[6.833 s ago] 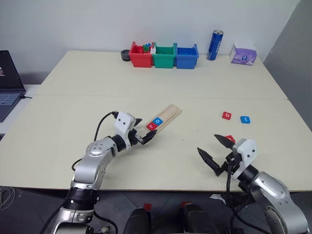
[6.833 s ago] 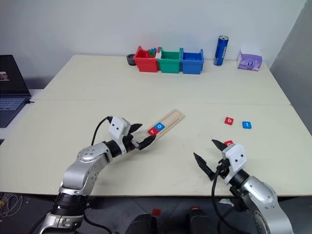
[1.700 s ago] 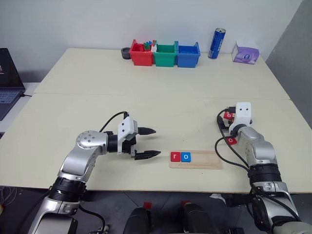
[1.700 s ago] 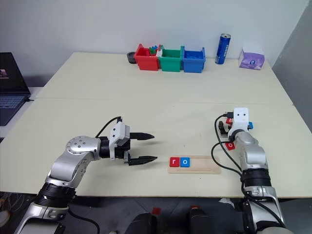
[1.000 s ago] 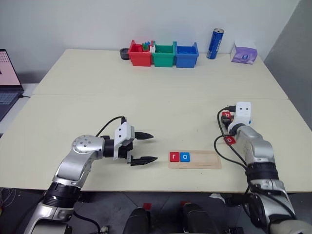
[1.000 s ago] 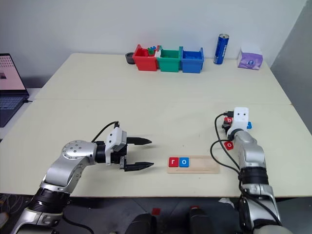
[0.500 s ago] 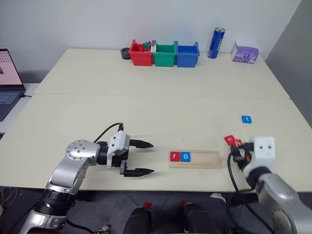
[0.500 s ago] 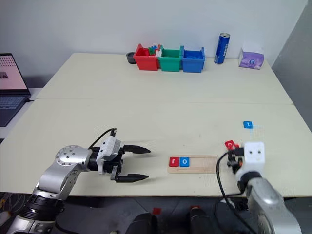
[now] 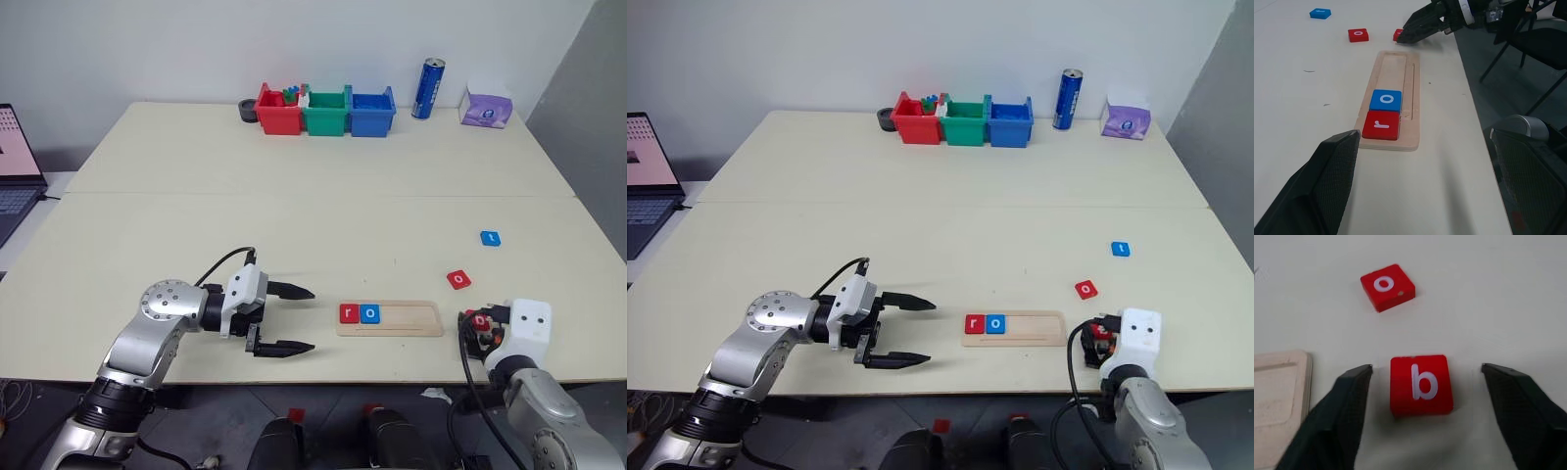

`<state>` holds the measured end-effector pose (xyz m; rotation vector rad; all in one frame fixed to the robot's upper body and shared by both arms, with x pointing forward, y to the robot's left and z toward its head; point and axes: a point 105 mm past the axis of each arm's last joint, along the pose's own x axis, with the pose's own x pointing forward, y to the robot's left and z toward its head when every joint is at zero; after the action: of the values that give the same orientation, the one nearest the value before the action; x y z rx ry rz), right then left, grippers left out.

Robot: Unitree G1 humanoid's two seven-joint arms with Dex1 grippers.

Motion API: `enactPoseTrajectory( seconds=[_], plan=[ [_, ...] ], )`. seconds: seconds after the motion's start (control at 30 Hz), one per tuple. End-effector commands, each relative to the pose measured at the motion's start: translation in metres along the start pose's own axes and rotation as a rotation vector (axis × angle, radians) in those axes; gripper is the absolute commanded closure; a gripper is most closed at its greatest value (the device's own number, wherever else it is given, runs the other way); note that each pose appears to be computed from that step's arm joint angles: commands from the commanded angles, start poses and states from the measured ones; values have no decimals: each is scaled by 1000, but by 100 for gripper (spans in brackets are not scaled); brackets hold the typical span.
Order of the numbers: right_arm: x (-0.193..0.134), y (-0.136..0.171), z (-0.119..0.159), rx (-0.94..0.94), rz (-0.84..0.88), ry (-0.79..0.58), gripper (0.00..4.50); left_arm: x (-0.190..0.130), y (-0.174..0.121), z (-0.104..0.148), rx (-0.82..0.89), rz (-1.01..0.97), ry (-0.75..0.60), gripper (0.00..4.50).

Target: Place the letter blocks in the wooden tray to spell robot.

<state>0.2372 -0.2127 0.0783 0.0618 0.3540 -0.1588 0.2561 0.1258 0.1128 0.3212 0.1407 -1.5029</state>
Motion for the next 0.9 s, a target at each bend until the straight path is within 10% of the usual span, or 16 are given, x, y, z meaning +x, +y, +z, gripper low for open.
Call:
enactPoseTrajectory(
  seconds=[0.03,0.5,0.9],
  plan=[
    [-7,-2,36,-49,40,-123,1,1,1,9,49,1,-9,0],
    [-3,-24,34,-688,771,187,1,4,4,13,65,24,-14,0],
    [25,-29,22,-857,898,237,1,4,3,12,63,25,-10,0]
  ],
)
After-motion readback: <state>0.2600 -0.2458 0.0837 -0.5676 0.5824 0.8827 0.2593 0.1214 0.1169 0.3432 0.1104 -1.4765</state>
